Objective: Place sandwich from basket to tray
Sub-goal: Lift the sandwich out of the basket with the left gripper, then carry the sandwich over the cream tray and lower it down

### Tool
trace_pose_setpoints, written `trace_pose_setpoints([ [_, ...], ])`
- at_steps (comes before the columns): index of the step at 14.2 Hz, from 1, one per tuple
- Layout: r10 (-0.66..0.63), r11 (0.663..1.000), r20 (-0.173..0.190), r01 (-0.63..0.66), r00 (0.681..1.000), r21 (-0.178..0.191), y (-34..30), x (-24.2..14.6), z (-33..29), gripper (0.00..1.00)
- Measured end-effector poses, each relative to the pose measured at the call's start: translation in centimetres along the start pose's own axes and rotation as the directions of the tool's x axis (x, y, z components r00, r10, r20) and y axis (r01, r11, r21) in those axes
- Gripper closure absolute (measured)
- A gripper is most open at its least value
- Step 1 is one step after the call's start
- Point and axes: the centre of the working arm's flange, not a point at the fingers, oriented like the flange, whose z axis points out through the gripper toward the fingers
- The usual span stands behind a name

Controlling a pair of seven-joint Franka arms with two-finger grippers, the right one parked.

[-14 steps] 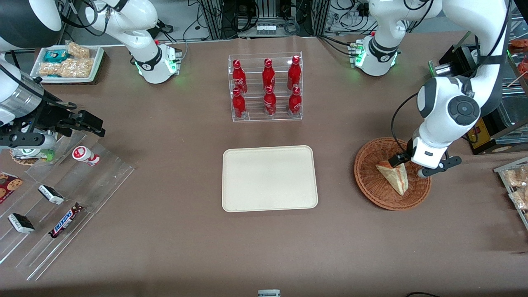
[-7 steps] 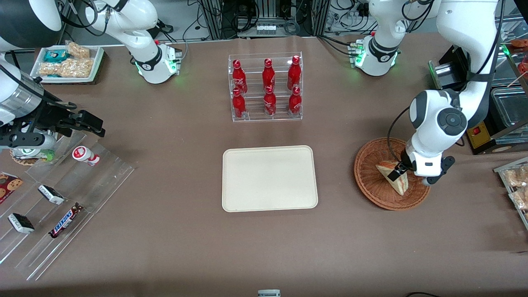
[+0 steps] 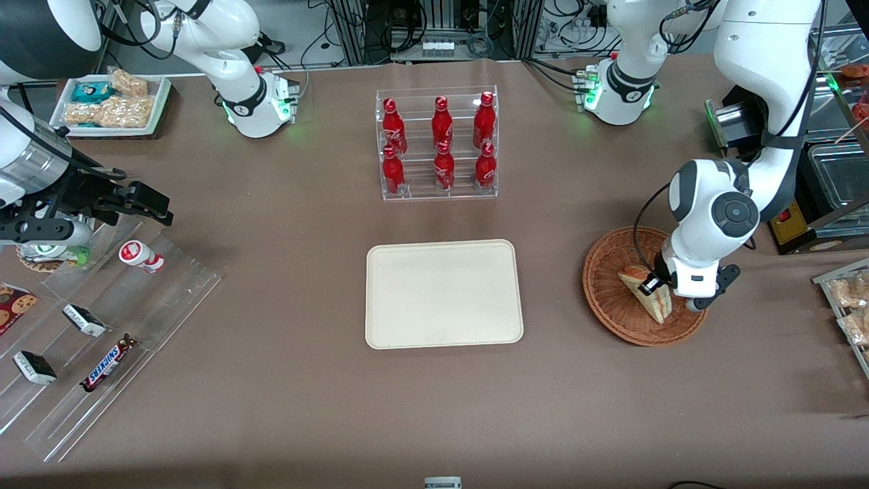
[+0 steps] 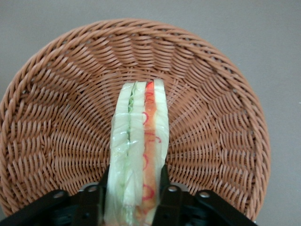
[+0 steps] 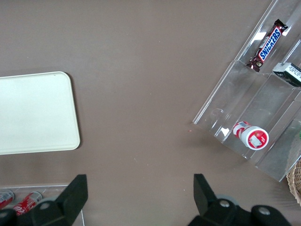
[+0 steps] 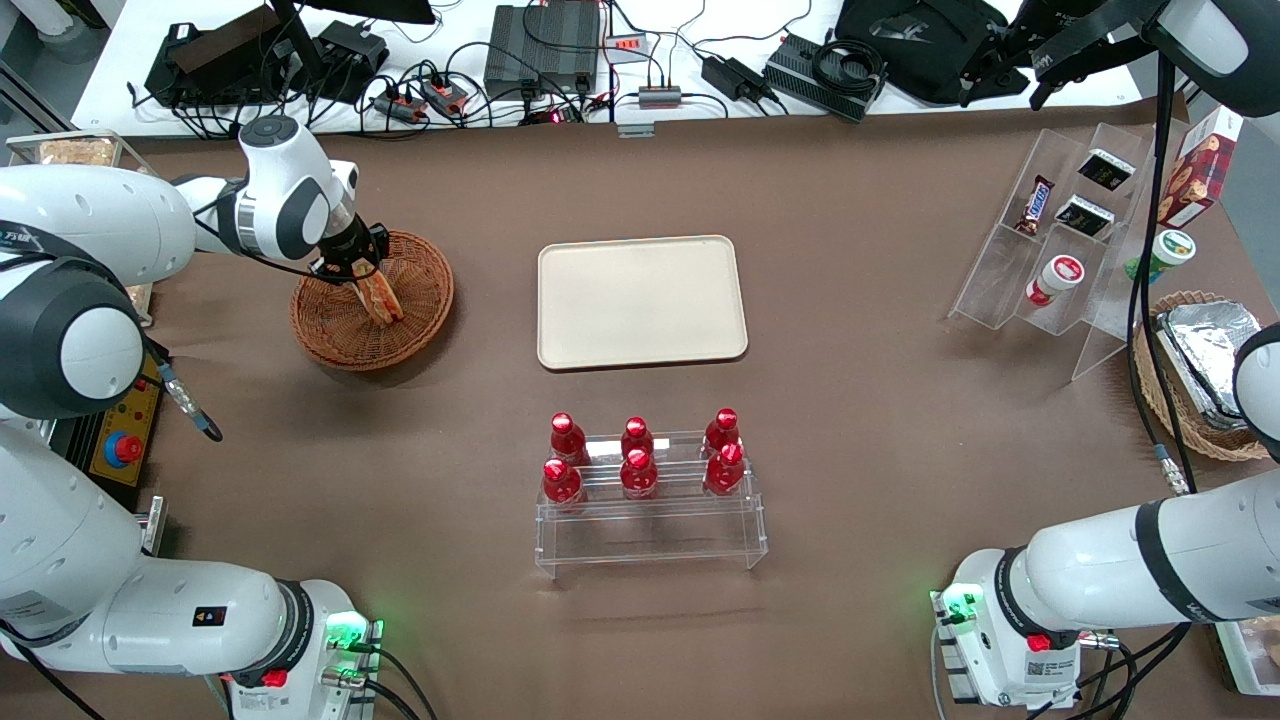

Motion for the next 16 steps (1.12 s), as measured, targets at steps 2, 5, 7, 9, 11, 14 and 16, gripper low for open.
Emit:
trace_pose_setpoints([
  [2,0.021,0.999,0.03,-0.022,0.999,0.036,1.1,0.5,-2.1,0.76],
  [5,0.082,0.995,0.038,-0.084,0.996,0.05,5.4,-0.6,-7.0,0.84],
  [7,0.15,0.988,0.022,-0.151,0.988,0.028,8.9,-3.4,-8.9,0.85],
  [9,0.222,0.975,0.014,-0.222,0.975,0.002,12.3,-7.2,-9.2,0.85],
  [11,0.308,0.951,-0.002,-0.308,0.951,-0.021,16.4,-11.4,-8.8,0.85],
  [14,0.42,0.906,-0.026,-0.42,0.907,-0.056,22.7,-18.2,-7.2,0.85],
  [16,0.463,0.881,-0.048,-0.466,0.885,-0.087,26.0,-22.6,-5.4,0.85],
])
